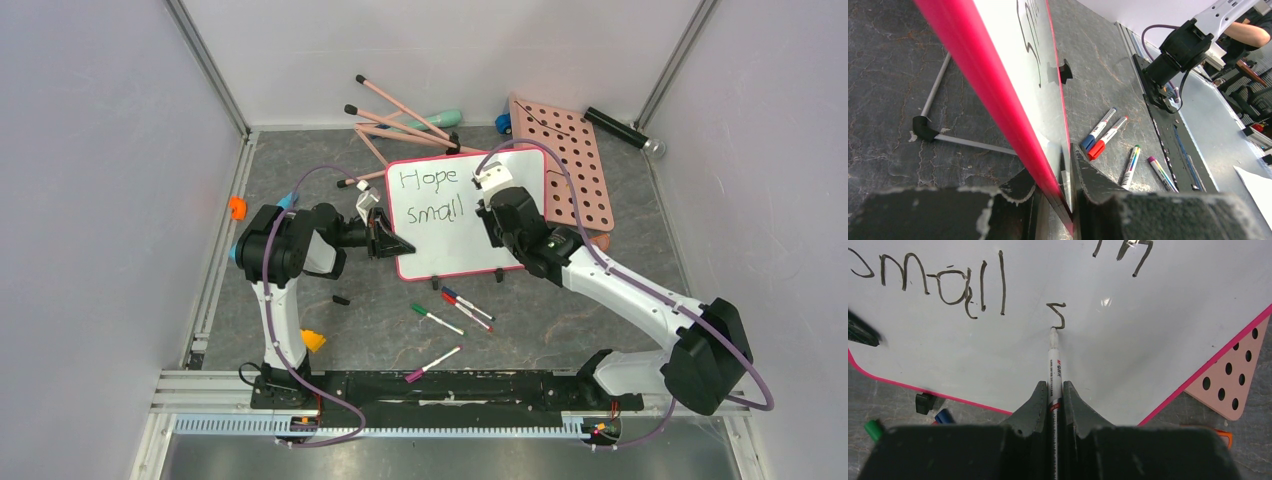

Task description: Write a sentence on the whiteboard

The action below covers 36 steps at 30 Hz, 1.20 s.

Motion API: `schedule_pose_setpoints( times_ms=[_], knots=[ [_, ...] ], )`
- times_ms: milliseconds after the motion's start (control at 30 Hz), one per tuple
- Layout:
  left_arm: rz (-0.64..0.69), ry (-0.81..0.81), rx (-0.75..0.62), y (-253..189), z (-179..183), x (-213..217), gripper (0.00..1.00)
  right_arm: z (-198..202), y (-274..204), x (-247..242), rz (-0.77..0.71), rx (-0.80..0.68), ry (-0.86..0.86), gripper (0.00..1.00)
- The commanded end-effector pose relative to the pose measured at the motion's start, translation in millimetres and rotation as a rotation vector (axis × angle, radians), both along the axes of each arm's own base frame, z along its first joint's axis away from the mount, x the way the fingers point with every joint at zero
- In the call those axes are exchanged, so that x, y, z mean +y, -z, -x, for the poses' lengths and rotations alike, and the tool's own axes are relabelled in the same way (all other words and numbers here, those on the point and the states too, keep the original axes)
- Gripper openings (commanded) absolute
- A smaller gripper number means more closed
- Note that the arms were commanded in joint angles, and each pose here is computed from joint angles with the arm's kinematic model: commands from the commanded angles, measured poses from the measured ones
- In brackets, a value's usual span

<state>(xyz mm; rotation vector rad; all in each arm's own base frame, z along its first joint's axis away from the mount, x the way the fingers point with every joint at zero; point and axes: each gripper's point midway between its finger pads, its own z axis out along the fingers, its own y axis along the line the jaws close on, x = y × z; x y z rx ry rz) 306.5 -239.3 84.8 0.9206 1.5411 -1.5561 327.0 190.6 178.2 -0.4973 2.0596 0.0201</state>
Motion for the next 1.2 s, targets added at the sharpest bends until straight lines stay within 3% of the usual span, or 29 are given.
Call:
schedule_pose_setpoints(
  times_ms=[0,533,1167],
  knots=[
    [0.01,0.065,-0.168,-1.6,5.3,-2.6,0.17,-3.1,-14.7,12.9,-0.063,-0.023,-0.047,0.0],
    [0.01,0.066,-0.167,-1.6,5.8,-2.5,0.17,-7.7,-56.0,-4.8,-0.112,-0.121,0.015,0.0],
    [0.01,0.065,-0.168,-1.5,5.6,-2.6,0.17,-25.4,-38.5,-11.4,-0.056,-0.095,0.063,0.0]
  ],
)
